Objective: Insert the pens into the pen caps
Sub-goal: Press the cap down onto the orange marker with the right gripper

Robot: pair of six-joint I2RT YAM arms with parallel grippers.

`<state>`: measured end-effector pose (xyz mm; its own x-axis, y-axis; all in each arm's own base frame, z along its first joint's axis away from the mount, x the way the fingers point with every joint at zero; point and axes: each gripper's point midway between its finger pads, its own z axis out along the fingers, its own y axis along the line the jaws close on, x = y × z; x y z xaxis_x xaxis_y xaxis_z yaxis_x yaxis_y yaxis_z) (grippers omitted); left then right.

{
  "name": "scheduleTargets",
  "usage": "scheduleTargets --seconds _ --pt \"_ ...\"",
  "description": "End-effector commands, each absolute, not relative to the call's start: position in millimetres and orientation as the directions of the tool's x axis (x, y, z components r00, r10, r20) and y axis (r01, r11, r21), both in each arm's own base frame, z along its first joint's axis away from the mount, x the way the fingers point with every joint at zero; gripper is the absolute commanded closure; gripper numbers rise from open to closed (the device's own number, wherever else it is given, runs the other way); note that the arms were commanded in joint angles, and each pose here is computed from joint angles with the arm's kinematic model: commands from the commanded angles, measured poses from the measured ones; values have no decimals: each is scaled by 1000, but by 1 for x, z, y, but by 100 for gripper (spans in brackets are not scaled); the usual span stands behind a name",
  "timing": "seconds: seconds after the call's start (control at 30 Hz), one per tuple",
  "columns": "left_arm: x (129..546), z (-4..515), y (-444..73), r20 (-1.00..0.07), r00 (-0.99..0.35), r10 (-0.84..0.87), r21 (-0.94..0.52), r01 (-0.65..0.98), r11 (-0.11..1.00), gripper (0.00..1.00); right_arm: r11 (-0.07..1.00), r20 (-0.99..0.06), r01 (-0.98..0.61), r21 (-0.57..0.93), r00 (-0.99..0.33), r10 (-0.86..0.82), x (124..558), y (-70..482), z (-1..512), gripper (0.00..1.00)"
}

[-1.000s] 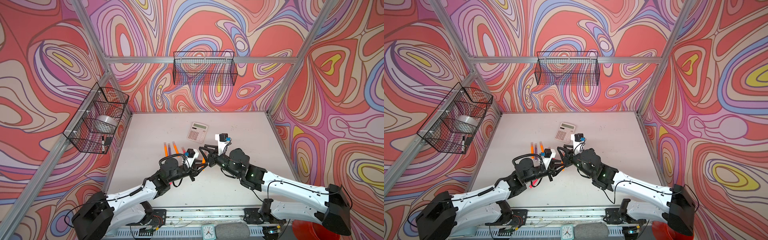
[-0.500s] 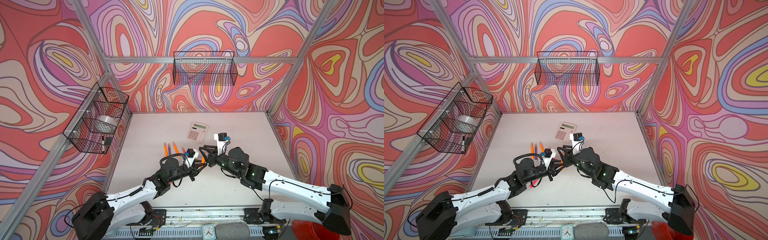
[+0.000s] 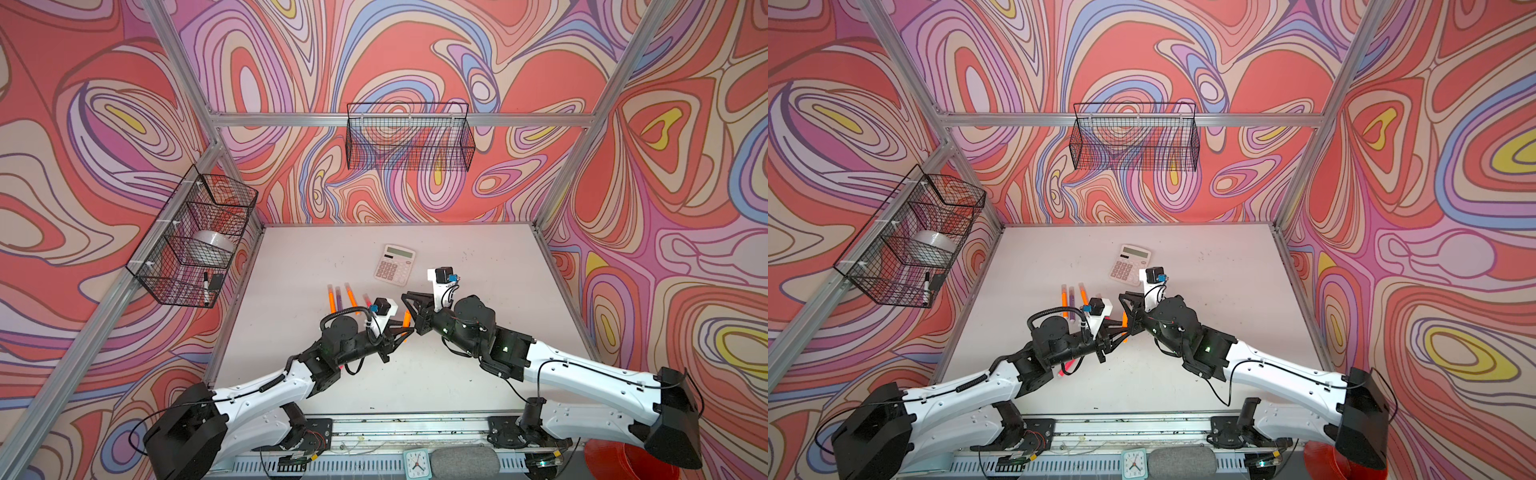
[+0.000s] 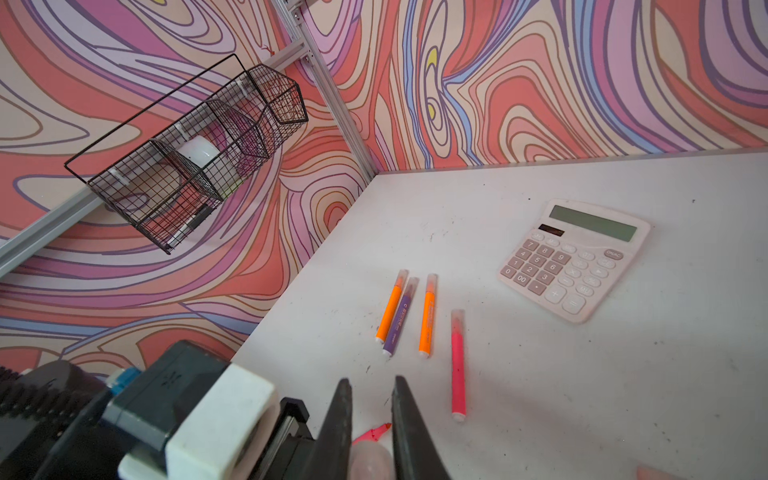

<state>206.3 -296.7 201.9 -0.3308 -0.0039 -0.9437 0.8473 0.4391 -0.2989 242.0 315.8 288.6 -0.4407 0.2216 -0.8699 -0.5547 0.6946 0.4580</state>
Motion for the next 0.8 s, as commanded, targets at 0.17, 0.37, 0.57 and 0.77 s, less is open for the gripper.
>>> scheduleTargets --seconds 0.17,0.37,0.57,0.77 --pt "216 221 -284 -953 -288 -99 -297 814 499 100 721 -870 -565 401 -482 106 214 327 250 100" --pt "218 243 -273 -955 -255 -155 -298 795 528 100 727 -869 -569 385 -489 78 203 323 233 100" --pt "223 280 -259 -959 -221 -174 -282 758 588 100 746 -867 -568 347 -497 25 194 324 215 100" --pt "233 306 -250 -967 -173 -186 -253 717 649 100 767 -871 -549 333 -490 27 189 306 209 100"
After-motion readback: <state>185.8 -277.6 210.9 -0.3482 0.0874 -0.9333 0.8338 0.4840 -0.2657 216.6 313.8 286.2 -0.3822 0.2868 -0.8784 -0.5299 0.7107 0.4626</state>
